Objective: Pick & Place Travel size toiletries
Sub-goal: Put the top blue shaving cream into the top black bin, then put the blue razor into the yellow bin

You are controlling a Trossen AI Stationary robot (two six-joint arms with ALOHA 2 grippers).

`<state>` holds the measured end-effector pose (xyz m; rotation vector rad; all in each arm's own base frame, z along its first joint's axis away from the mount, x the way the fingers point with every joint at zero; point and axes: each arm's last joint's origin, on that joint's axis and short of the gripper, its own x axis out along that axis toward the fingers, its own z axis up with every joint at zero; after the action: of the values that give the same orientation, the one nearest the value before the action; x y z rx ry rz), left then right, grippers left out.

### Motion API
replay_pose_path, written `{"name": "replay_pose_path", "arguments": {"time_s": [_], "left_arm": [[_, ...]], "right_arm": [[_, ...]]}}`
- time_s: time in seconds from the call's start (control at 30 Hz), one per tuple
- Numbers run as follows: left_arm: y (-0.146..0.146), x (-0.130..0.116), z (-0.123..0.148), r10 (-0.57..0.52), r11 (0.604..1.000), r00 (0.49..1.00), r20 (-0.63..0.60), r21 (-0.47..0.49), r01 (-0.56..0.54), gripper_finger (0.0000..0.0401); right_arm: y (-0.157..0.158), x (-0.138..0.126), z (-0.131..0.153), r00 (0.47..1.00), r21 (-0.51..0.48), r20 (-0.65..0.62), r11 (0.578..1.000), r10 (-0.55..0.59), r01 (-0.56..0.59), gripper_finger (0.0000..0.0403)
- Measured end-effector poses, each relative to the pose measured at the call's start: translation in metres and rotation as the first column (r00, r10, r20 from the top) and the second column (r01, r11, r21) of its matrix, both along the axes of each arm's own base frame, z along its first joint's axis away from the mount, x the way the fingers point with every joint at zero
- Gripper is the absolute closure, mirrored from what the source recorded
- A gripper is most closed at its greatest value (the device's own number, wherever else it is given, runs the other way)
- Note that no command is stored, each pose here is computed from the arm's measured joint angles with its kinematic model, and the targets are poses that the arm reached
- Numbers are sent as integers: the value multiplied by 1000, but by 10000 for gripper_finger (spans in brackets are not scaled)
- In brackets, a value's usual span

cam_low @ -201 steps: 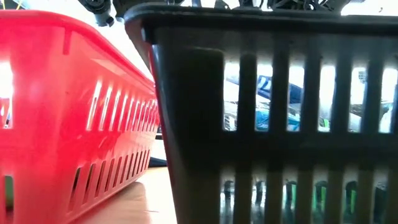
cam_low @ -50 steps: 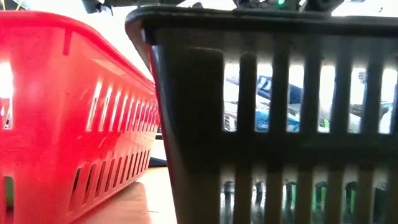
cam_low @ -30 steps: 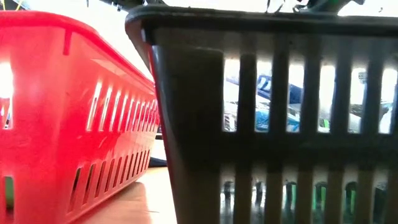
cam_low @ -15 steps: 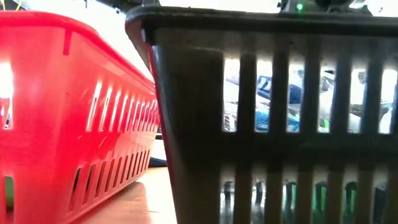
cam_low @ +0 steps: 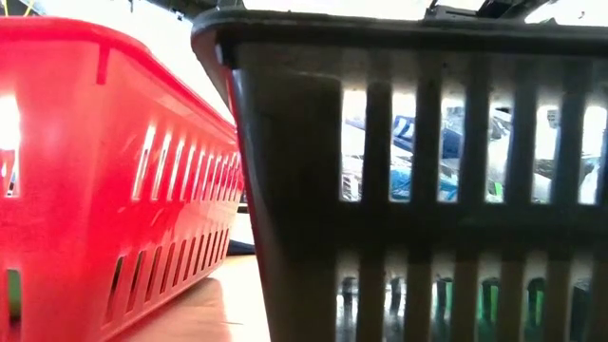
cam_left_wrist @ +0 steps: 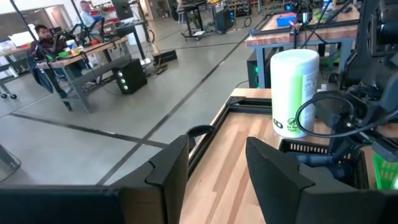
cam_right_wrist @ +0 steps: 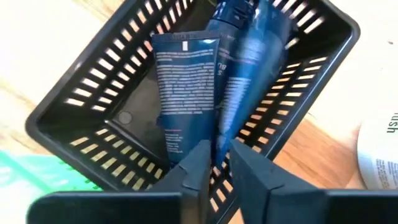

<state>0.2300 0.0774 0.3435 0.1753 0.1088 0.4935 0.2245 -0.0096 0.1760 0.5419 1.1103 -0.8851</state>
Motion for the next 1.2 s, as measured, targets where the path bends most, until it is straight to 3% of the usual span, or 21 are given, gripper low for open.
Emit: {"name": "replay_pose_path", "arguments": {"time_s": [0.2,0.43,0.63,0.77,0.9,1.07,1.2], "left_arm": [[0,0,0,0,1000,1000,0,0,0,245],[0,0,-3,-9,1000,1000,-25,-13,8,245],[-5,2,-19,-182,980,983,21,-77,183,245],[-6,2,-40,-198,976,980,-29,-101,195,245],[-6,0,-56,-202,973,975,-96,-131,188,245],[-7,-3,-73,-208,969,963,-171,-171,178,245],[-8,-6,-82,-211,966,953,-219,-197,168,245]], "right_arm": [[0,1,14,999,3,41,1000,3,-3,305],[0,2,53,966,-70,178,982,188,-178,326],[1,9,73,870,-203,290,914,399,-352,368],[1,17,81,795,-326,304,841,525,-432,396],[1,24,89,729,-428,312,775,610,-465,397],[1,29,97,683,-498,338,739,647,-453,399],[1,31,99,672,-513,356,737,649,-440,399]]}}
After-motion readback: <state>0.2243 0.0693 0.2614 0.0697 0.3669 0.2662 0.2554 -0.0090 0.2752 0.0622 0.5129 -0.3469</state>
